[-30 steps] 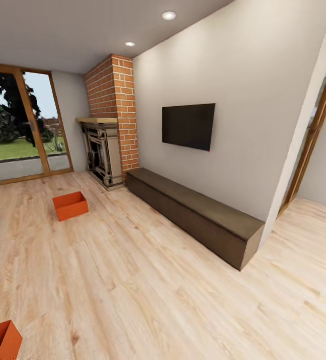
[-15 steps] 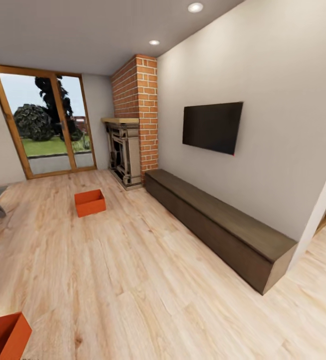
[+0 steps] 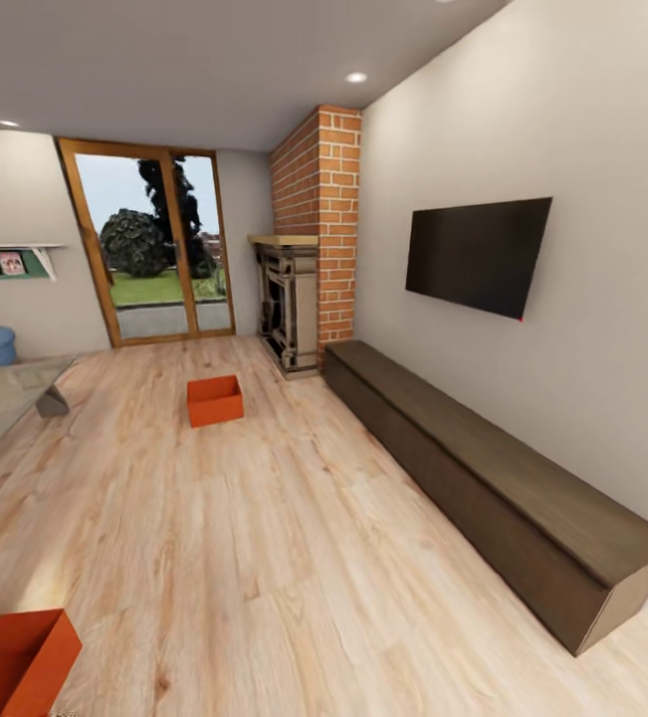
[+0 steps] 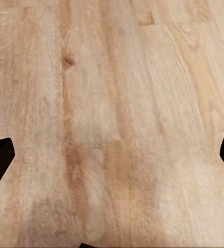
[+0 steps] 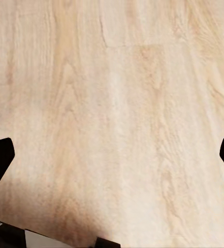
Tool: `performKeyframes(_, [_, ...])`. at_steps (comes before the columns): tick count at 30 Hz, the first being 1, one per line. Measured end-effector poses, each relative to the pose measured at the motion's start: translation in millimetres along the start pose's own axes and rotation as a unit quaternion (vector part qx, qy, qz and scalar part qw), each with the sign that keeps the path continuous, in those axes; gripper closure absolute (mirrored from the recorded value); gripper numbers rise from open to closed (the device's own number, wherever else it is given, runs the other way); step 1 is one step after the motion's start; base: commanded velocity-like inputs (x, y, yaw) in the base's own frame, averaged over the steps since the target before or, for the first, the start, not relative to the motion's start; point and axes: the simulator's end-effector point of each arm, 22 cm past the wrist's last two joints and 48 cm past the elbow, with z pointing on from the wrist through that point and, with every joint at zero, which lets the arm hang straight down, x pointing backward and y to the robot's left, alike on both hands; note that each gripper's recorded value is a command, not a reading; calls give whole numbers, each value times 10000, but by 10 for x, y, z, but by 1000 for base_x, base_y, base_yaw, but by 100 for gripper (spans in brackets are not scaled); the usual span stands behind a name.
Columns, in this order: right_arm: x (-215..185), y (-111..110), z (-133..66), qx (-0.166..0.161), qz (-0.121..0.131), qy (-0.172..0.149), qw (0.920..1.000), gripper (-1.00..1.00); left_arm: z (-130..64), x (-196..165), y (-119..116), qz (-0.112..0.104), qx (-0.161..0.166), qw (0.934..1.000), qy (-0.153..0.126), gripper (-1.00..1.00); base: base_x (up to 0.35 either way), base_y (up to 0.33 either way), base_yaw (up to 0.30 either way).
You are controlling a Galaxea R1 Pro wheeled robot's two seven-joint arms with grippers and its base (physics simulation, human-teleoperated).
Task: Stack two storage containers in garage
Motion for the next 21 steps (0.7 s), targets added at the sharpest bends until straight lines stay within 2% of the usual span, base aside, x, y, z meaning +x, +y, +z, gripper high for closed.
performKeyframes(21, [-1, 2, 0, -4, -9, -2, 10000, -100, 0, -1, 0, 0, 0, 10000, -2, -100, 270, -236, 299])
